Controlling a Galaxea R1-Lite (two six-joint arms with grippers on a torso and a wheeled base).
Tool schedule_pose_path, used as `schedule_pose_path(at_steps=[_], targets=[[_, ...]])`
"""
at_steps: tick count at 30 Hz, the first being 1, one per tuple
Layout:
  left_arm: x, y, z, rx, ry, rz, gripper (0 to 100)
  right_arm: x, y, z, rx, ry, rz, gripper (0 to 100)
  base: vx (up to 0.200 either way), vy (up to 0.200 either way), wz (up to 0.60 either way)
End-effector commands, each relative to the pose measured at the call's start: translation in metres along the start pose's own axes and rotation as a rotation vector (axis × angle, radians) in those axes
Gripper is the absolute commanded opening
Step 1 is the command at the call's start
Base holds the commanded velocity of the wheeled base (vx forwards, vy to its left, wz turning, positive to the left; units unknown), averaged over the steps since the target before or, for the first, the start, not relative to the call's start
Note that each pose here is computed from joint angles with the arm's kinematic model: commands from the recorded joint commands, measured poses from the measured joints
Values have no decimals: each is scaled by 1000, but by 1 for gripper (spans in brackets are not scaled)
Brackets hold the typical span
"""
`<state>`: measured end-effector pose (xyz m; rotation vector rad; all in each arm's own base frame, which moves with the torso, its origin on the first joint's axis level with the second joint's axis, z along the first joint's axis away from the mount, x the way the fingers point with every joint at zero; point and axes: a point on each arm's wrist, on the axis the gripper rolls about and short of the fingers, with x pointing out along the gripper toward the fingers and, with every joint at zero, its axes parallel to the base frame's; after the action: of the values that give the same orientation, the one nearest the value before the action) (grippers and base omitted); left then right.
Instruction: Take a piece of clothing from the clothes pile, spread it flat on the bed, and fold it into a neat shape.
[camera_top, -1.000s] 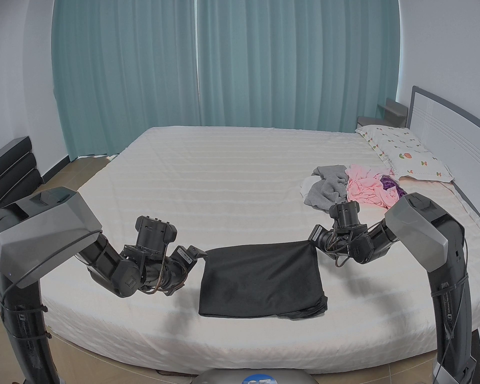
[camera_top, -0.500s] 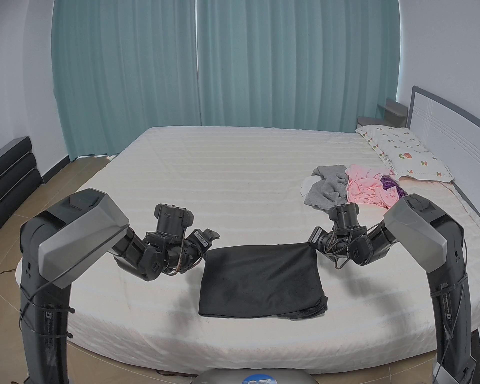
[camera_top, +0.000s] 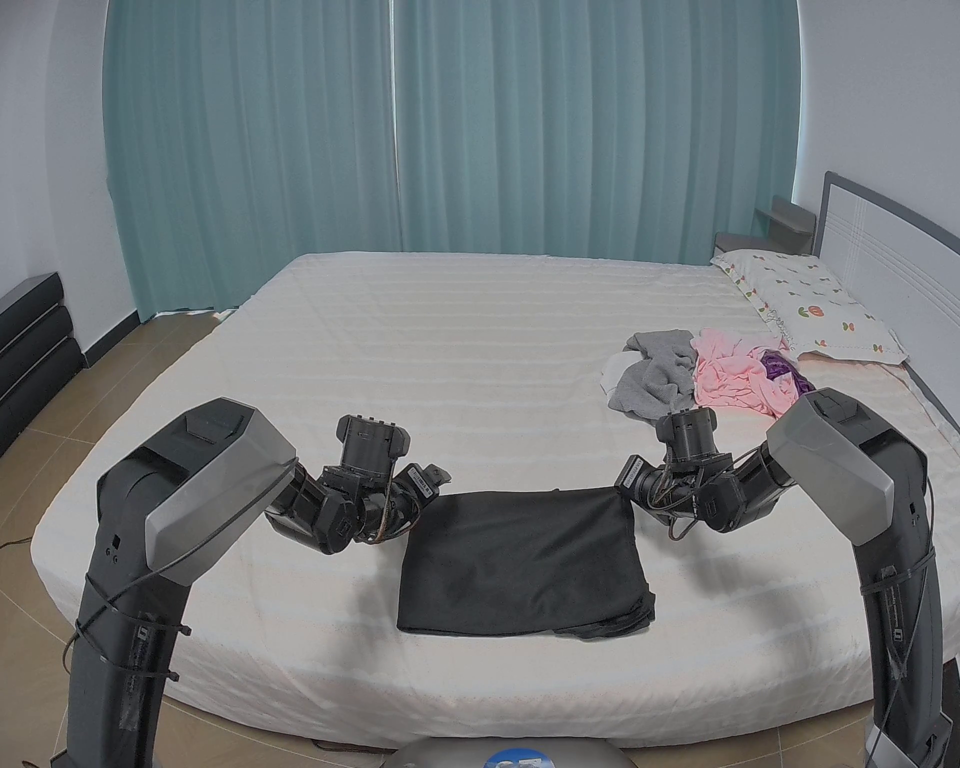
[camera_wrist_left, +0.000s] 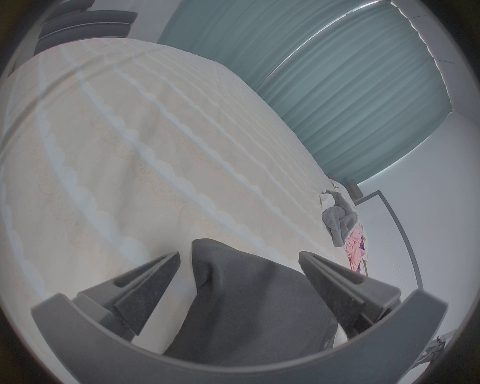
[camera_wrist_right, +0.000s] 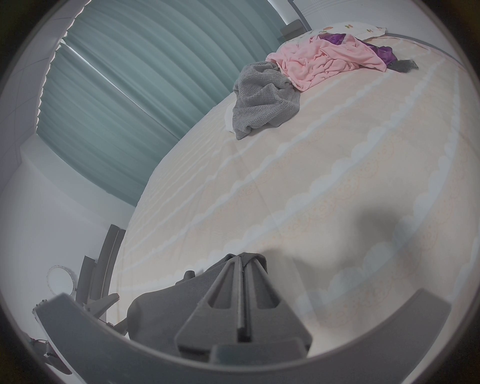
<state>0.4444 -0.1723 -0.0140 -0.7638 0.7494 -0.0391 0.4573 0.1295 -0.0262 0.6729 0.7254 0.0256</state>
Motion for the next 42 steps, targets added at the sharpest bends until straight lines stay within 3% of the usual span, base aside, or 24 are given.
schedule_pose_path(at_steps=[1, 2, 7, 12, 37, 38, 39, 42], targets=[[11, 4, -3, 1, 0, 4, 100, -1, 1, 1, -1, -3, 3, 0, 0, 0, 0], [13, 4, -2, 0, -2, 2, 0, -1, 1, 1, -1, -3, 3, 0, 0, 0, 0], [18, 3, 1, -2, -33, 4, 0, -1, 1, 1, 1, -3, 3, 0, 0, 0, 0], [22, 2, 6, -13, -118, 37, 0, 0, 0, 0, 6, -1, 2, 0, 0, 0, 0], [18, 13, 6, -15, -114, 51, 0, 13, -4, -5, 3, -26, -18, 0, 0, 0, 0], [18, 14, 6, -15, -113, 53, 100, 12, -3, -5, 4, -27, -17, 0, 0, 0, 0], [17, 13, 6, -15, -114, 51, 100, 11, -3, -5, 9, -30, -14, 100, 0, 0, 0], [15, 12, 9, -18, -119, 48, 100, -3, 0, 1, 12, -38, 15, 100, 0, 0, 0]])
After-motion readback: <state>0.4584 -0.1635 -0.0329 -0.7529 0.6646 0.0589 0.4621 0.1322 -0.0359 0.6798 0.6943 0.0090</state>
